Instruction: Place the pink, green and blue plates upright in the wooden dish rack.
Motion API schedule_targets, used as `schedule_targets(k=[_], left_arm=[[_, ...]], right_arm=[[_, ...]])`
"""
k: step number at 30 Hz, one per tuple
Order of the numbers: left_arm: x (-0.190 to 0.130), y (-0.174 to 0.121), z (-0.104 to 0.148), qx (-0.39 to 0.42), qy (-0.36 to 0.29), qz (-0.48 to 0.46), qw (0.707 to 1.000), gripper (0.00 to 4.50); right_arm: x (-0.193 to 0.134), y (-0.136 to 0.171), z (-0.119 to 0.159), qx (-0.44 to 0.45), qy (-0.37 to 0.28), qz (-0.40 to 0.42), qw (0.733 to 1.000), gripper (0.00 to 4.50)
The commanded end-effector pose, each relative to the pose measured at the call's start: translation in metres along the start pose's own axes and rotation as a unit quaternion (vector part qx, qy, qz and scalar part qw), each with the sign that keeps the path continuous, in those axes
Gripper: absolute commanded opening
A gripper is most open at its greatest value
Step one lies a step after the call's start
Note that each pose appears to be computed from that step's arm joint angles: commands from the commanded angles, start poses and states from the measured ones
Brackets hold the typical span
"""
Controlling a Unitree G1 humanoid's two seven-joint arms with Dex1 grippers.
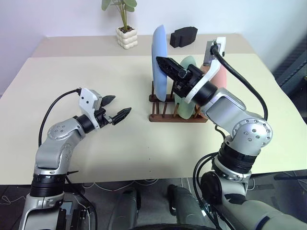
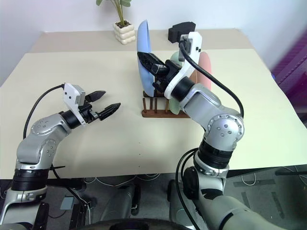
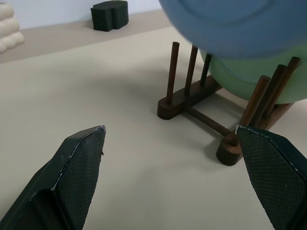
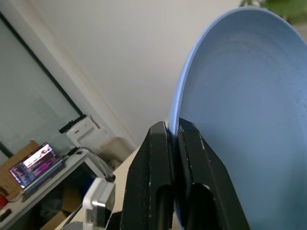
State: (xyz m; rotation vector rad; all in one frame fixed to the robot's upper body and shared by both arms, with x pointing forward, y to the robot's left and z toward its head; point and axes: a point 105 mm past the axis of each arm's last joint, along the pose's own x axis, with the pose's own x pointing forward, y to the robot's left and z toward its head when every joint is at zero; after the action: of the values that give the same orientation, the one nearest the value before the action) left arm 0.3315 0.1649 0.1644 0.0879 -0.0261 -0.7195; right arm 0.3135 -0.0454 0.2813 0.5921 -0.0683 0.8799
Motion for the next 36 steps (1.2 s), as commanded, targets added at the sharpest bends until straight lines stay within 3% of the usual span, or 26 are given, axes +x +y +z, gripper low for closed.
schedule_targets(k=[1, 13, 17, 23, 26, 36], left_arm=[[0.001, -0.004, 0.009, 0.016, -0.014, -0.007, 1.000, 4.47], [0.003, -0.007, 0.009, 0.016, -0.016, -0.009, 1.000, 4.47], [0.004, -0.008, 0.009, 0.016, -0.016, -0.011, 1.000, 4.50], [0.005, -0.009, 0.008, 0.016, -0.015, -0.013, 1.000, 4.50], [0.005, -0.009, 0.008, 0.016, -0.015, -0.014, 1.000, 4.50], [0.007, -0.011, 0.006, 0.013, -0.016, -0.016, 1.000, 4.50]], right_arm=[[0.000, 0.011, 0.004, 0.001, -0.004, 0.024, 1.000, 0.00], [0.000, -0.010, 0.002, 0.071, -0.005, -0.025, 0.997, 0.00], [0.000, -0.010, 0.002, 0.075, -0.003, -0.027, 0.997, 1.38], [-0.001, -0.007, 0.002, 0.055, 0.003, -0.027, 0.998, 4.45], [-0.001, -0.005, 0.003, 0.034, 0.005, -0.025, 0.999, 4.45], [-0.004, 0.011, 0.018, -0.154, 0.029, -0.001, 0.988, 4.45]])
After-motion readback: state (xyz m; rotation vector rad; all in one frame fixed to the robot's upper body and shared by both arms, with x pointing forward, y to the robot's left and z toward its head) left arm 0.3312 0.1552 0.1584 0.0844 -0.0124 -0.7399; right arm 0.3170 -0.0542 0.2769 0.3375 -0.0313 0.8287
